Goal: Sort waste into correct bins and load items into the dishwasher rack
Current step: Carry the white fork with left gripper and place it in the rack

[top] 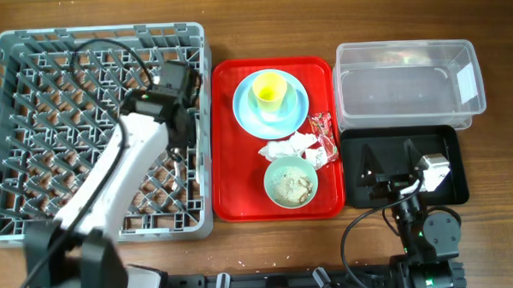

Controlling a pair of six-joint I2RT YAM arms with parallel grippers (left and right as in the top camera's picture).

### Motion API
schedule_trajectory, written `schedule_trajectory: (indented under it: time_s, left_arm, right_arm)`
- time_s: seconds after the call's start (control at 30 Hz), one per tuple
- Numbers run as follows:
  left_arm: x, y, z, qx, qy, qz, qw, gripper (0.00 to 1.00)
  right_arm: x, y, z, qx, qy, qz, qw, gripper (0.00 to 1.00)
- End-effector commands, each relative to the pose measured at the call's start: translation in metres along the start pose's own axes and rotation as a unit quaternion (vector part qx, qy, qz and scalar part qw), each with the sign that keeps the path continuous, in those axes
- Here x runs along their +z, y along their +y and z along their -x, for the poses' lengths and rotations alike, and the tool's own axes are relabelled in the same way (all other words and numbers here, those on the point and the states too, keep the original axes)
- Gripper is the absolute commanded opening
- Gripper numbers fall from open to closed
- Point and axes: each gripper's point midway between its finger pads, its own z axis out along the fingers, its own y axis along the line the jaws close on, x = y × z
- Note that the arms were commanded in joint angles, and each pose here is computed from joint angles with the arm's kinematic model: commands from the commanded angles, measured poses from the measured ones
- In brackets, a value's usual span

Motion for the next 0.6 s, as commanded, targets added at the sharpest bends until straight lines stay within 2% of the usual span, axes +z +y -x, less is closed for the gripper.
schedule_trajectory:
  time_s: [0.0,0.07,0.1,0.17,0.2,0.4,0.5,0.53,0.57]
  left_arm:
    - [-0.087,-0.048,0.016,-0.081,-0.06,-0.22,0.97,0.36]
    - [-0.118,-0.071,-0.003,-0.07,-0.035,-0.315,0.946,0.4]
    - [-0.119,-0.074,-0.013,-0.063,-0.02,-0.313,0.947,0.54]
    - [-0.116,-0.074,-0.026,-0.056,0.007,-0.305,0.951,0.91]
    - [-0.114,-0.07,-0.03,-0.058,0.014,-0.294,0.954,1.0]
    - [-0.111,-0.062,-0.027,-0.067,0.004,-0.278,0.958,1.0]
    - [-0.106,-0.018,-0.011,-0.174,-0.019,-0.232,0.957,1.0]
    - [-0.105,0.001,-0.005,-0.221,-0.027,-0.226,0.948,1.0]
    - [-0.104,0.007,-0.004,-0.231,-0.029,-0.222,0.947,1.0]
  right_arm:
    - [0.0,-0.001,0.001,-0.008,-0.004,-0.003,1.0,1.0]
    - [0.0,-0.001,0.001,-0.008,-0.004,-0.003,1.0,1.0]
    - [0.0,-0.001,0.001,-0.008,-0.004,-0.003,1.0,1.0]
    - [0.0,-0.001,0.001,-0.009,-0.004,-0.003,1.0,1.0]
    - [0.0,-0.001,0.001,-0.009,-0.004,-0.003,1.0,1.0]
    - [0.0,-0.002,0.002,-0.01,-0.004,-0.005,1.0,1.0]
    - [-0.002,-0.021,0.014,-0.005,-0.036,-0.062,0.997,1.0]
    - [-0.001,-0.016,0.008,0.022,-0.023,-0.047,0.998,1.0]
    - [0.0,-0.01,0.005,0.057,-0.015,-0.029,0.998,1.0]
